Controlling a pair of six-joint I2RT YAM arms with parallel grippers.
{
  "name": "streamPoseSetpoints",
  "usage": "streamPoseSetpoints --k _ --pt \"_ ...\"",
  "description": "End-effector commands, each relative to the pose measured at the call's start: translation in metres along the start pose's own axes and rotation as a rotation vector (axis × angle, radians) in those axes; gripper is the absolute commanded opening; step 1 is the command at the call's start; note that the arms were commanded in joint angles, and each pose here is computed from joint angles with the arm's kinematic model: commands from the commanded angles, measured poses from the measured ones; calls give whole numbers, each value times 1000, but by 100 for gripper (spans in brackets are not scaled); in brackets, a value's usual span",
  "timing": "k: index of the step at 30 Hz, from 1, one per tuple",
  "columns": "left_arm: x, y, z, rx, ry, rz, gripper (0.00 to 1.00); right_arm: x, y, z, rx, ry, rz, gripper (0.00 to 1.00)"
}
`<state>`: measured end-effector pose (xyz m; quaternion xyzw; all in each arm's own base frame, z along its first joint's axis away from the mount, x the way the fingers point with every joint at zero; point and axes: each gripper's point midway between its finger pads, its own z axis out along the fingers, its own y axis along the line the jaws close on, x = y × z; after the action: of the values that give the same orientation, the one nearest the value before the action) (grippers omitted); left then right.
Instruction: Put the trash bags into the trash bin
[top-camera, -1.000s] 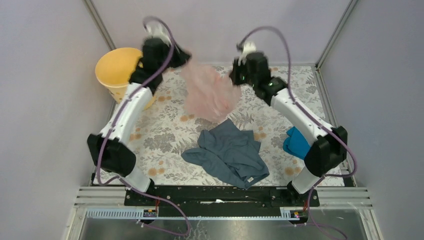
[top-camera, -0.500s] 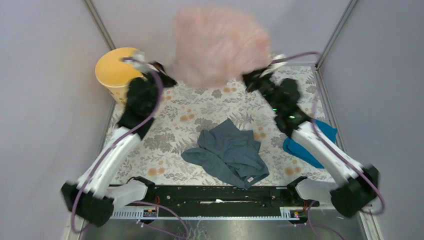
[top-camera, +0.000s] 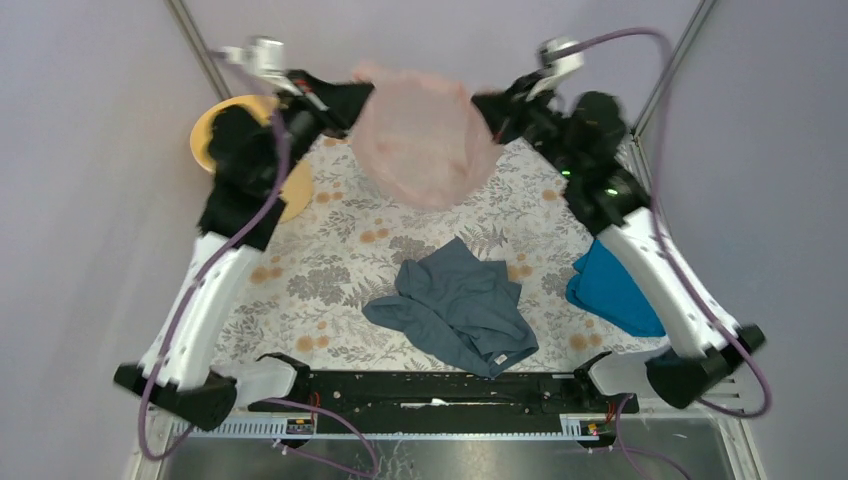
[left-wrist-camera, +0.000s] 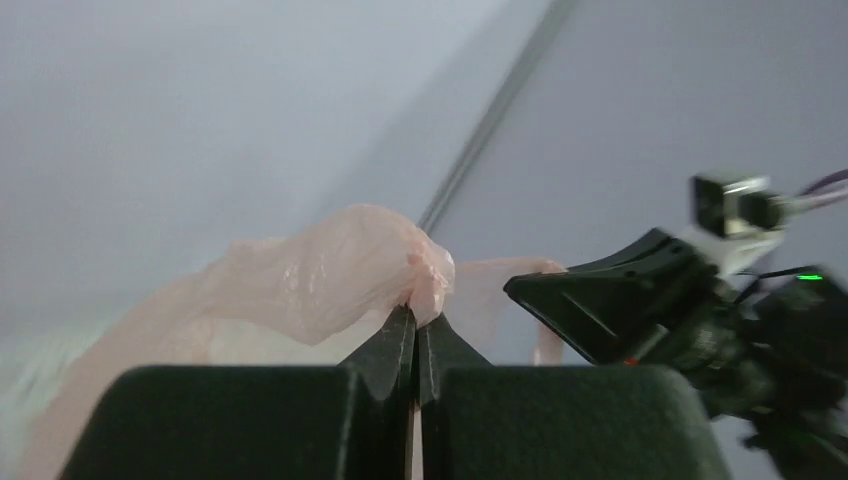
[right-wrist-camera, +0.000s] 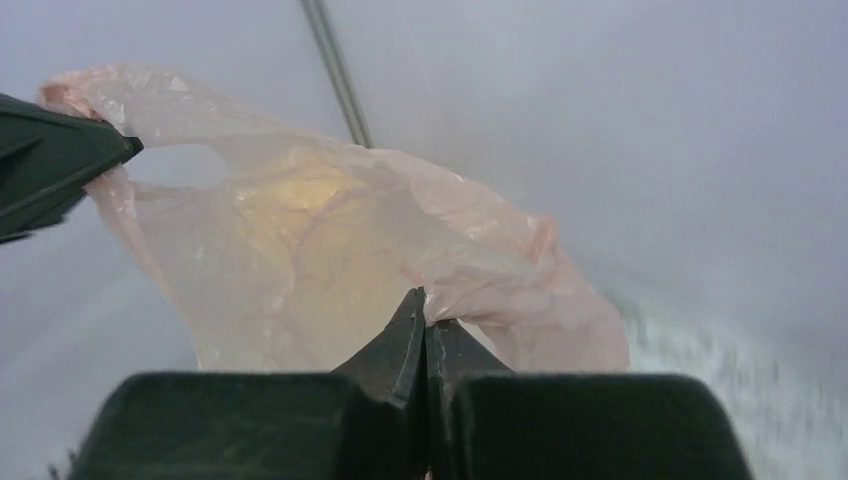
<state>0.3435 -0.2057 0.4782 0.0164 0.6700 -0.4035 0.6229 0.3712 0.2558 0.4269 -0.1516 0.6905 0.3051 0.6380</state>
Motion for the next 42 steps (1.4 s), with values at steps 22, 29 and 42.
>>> streamPoseSetpoints --k 22,29,42 --pt "91 86 -46 -145 72 -127 0 125 -12 -9 -21 188 103 0" --pt "-101 -98 -104 352 -318 110 0 -110 64 -81 -214 -254 -49 0" --pt "118 149 -103 -473 53 -41 0 168 -25 -37 7 190 69 0"
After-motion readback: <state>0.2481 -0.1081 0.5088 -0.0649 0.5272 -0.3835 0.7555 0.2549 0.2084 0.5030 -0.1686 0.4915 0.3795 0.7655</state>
